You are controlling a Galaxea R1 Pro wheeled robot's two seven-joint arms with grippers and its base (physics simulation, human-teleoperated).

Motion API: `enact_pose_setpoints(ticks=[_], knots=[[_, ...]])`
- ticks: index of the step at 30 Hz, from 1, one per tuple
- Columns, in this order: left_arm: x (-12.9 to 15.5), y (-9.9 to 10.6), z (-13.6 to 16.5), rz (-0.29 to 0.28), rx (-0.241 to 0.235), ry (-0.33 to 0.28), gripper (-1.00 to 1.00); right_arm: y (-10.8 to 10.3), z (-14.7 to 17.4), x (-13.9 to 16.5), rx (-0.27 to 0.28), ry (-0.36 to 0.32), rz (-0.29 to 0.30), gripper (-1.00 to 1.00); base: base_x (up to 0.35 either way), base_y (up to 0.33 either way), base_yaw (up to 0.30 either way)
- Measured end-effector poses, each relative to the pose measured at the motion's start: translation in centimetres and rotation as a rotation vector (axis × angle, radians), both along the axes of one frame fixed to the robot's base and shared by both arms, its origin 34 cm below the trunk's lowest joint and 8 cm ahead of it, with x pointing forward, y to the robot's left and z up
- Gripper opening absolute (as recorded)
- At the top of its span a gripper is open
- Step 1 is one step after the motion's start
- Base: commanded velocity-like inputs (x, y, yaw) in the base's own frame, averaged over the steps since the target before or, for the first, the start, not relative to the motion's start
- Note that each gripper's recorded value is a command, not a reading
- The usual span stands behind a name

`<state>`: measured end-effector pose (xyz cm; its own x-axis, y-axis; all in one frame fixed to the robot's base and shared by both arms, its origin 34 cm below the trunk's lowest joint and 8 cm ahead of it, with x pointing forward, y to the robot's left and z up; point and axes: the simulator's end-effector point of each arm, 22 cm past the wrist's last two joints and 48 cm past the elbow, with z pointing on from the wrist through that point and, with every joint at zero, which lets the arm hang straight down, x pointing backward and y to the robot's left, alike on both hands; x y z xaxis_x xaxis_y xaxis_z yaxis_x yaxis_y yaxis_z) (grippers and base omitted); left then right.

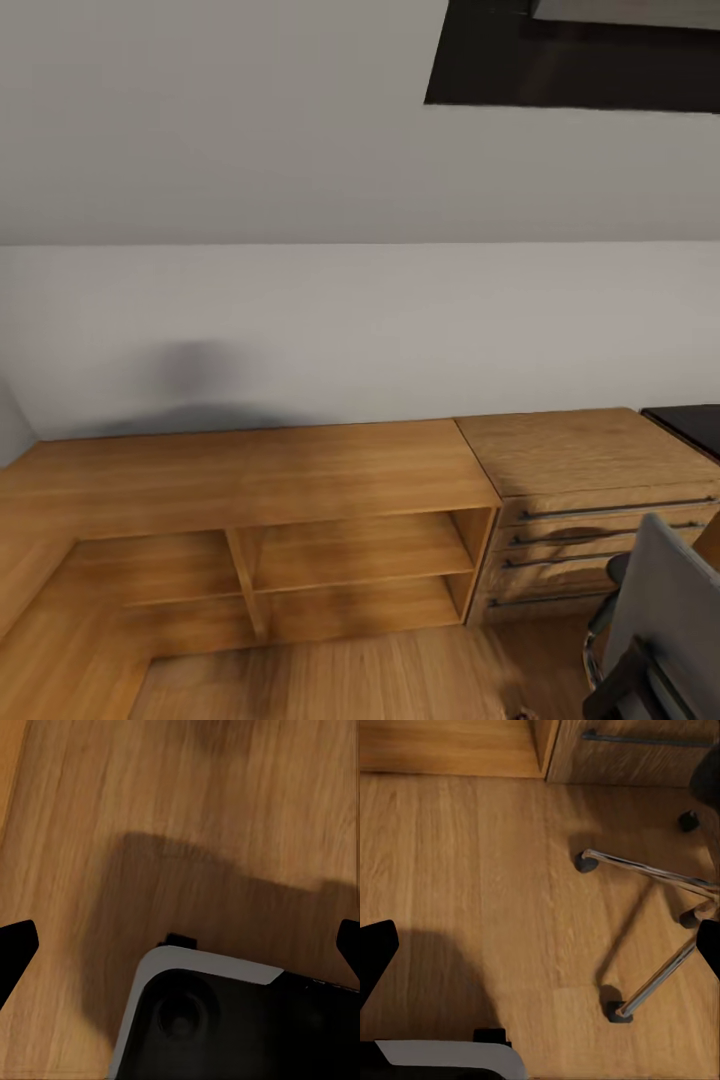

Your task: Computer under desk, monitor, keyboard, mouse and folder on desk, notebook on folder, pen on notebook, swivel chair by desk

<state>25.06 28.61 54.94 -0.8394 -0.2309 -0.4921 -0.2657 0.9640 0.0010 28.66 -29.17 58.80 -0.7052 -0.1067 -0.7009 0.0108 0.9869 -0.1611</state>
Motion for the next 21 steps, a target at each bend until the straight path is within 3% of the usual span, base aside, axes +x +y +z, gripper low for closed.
enact_pose_setpoints(ticks=[21], knots=[[-0.51,0.07,-0.28,0.002,-0.005,0.026,1.00,-0.67,-0.04,0.13,-0.001,0.003,0.009,1.00,0.000,0.000,-0.299]])
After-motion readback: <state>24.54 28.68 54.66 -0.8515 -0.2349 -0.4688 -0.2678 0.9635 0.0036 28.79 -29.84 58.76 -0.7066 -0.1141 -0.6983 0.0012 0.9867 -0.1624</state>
